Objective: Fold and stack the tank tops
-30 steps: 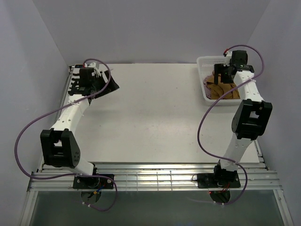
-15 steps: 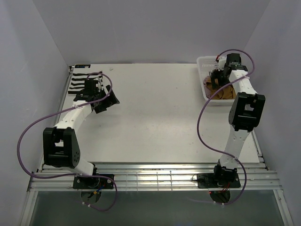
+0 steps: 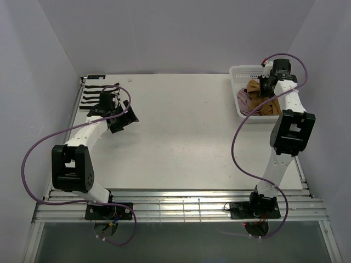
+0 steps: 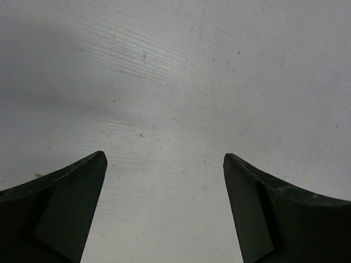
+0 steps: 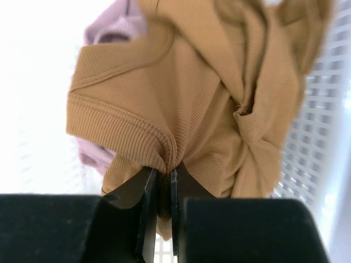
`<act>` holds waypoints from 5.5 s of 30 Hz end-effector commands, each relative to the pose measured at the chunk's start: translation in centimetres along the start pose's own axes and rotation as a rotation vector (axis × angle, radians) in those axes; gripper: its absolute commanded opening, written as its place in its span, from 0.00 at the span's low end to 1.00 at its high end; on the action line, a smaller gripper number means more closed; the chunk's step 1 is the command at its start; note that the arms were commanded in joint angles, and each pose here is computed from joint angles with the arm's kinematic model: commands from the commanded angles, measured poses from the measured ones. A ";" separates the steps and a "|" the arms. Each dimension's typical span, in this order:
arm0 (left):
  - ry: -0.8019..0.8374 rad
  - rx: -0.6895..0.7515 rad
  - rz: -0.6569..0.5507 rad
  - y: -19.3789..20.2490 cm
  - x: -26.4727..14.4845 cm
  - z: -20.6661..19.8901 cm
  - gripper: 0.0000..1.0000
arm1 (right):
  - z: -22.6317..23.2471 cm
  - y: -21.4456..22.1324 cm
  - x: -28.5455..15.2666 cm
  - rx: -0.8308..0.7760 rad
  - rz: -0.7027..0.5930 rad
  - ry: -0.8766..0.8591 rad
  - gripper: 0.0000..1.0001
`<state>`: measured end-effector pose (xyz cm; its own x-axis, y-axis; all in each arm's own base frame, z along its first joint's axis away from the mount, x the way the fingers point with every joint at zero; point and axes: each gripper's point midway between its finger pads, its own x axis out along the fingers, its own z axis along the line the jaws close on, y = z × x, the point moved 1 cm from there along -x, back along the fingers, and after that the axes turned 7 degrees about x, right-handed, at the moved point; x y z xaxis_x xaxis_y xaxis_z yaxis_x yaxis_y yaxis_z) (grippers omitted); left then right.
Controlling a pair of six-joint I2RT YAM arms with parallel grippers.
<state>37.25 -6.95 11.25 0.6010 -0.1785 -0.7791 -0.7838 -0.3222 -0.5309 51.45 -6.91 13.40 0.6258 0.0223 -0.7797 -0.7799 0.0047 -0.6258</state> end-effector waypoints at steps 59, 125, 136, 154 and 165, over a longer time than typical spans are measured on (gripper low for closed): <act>0.360 -0.122 0.386 21.3 -9.7 -6.7 0.98 | 33.5 17.9 -15.6 -0.294 -0.007 -0.634 0.90; 0.368 -0.112 0.257 18.6 -8.5 -11.3 0.00 | 38.4 17.4 -13.6 -0.683 -0.208 -0.523 0.08; 0.565 -0.031 -0.200 -9.3 -12.2 -18.6 0.00 | 32.8 -5.3 -20.9 -0.562 -0.600 -0.550 0.08; 0.838 0.237 -0.475 -15.9 -21.8 -18.5 0.00 | 28.2 -6.0 -34.3 -0.785 -0.935 -0.667 0.09; 0.523 -0.080 -0.002 11.0 -9.6 -4.7 0.44 | 32.7 28.0 -21.1 -0.629 -0.035 -0.925 0.51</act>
<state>24.89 -13.67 11.79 0.5360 -0.6390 -0.5517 -0.8429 -0.3681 -0.3925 19.80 23.42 12.88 0.2575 0.7400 -0.6213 -0.3856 -0.5109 -0.7683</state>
